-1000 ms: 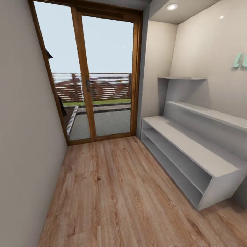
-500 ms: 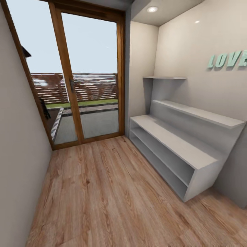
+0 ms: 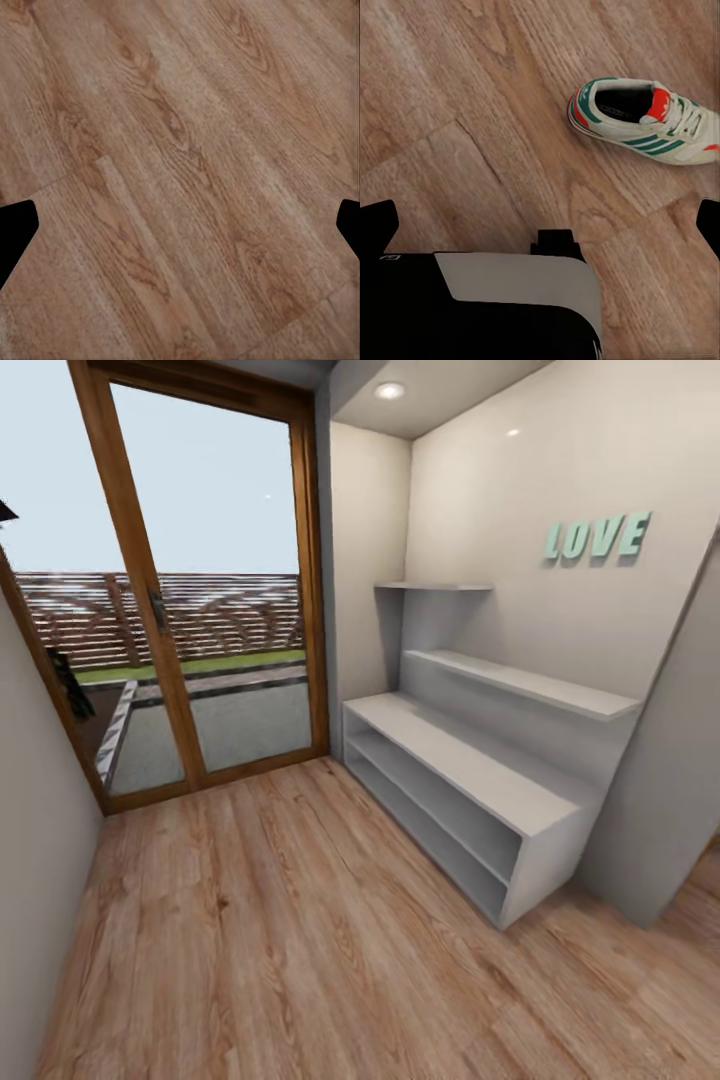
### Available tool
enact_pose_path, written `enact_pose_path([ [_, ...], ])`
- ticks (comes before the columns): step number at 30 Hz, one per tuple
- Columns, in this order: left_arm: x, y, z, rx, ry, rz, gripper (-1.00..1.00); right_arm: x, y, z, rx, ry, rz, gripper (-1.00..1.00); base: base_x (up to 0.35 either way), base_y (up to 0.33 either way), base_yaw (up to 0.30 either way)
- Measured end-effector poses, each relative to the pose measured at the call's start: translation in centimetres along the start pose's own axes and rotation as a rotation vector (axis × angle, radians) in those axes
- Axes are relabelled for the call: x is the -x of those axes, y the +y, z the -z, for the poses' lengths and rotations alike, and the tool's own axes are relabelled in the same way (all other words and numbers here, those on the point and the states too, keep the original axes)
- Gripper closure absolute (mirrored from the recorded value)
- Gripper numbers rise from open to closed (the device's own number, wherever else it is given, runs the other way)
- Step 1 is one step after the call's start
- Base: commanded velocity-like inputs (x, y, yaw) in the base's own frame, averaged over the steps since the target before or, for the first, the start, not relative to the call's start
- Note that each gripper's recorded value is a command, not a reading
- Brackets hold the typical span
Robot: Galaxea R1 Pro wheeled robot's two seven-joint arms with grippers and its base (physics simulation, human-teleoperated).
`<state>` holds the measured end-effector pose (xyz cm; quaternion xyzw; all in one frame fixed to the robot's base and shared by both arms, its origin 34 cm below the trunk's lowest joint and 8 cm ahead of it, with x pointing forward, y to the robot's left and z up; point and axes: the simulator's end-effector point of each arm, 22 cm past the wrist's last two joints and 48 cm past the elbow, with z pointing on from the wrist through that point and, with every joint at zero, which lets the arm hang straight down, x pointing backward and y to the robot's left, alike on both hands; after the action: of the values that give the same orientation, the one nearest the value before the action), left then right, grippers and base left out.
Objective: Pick up the two gym shoes and the two sandals from the corridor floor and place them onto the hallstand (shoe rack) in the corridor, making sure they are on the rack and not on the floor. Arrange them so the two gym shoes are next to each other and the two sandals are next to each other.
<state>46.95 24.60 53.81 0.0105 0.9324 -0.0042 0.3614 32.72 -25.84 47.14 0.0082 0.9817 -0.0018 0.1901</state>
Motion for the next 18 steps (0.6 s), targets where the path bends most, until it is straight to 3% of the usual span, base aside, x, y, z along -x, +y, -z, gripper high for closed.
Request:
enact_pose_path([
  [18,0.03,0.00,-0.01,0.000,0.000,0.000,-1.00,0.00,0.01,0.00,0.000,0.000,0.000,-1.00,0.000,0.000,-0.252],
])
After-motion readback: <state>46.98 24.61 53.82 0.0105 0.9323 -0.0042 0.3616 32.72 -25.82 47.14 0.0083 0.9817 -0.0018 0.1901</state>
